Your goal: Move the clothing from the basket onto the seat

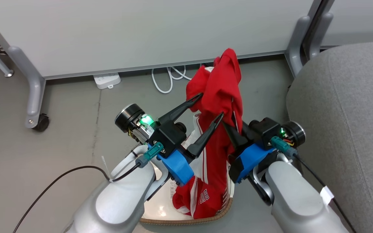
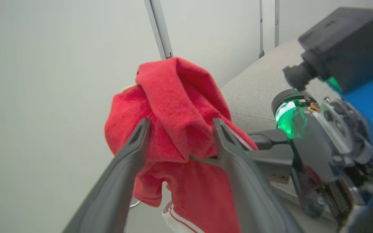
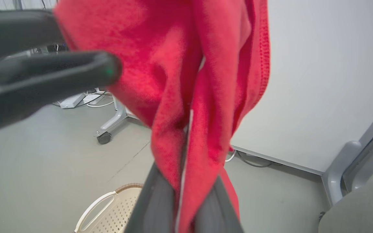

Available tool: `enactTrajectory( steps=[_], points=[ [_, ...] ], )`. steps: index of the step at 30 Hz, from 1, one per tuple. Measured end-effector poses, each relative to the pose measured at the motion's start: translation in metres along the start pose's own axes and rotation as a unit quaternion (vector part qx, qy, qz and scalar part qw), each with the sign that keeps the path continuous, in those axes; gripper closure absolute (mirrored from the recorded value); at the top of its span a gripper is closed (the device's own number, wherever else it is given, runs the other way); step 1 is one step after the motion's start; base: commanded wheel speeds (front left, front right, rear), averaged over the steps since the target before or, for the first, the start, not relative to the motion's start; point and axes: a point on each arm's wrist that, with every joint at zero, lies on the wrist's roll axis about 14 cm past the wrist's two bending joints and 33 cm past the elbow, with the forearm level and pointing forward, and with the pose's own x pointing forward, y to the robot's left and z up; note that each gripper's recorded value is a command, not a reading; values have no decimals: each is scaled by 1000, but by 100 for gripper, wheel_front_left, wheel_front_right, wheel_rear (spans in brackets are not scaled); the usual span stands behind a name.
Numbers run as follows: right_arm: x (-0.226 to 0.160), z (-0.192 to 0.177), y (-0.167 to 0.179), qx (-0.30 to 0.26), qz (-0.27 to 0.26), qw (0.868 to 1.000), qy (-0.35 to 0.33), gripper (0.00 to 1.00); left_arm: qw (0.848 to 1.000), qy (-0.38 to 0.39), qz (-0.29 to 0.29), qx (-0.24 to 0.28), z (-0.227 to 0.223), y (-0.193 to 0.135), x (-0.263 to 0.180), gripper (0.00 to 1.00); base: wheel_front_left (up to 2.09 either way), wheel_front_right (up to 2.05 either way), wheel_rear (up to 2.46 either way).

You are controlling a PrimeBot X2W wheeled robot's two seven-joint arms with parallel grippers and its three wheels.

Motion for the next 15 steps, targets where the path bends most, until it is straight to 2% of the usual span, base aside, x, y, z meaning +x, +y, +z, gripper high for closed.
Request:
enactTrajectory(
  steps=[8, 15],
  points=[
    [-10, 0, -51, 6, -71, 997, -4, 100, 999, 0, -33, -15, -11, -17, 17, 0, 0, 0, 0],
    [-31, 2, -103, 9, -149, 989, -13, 100, 997, -1, -77, -26, -22, -41, 36, 0, 0, 0, 0]
  ],
)
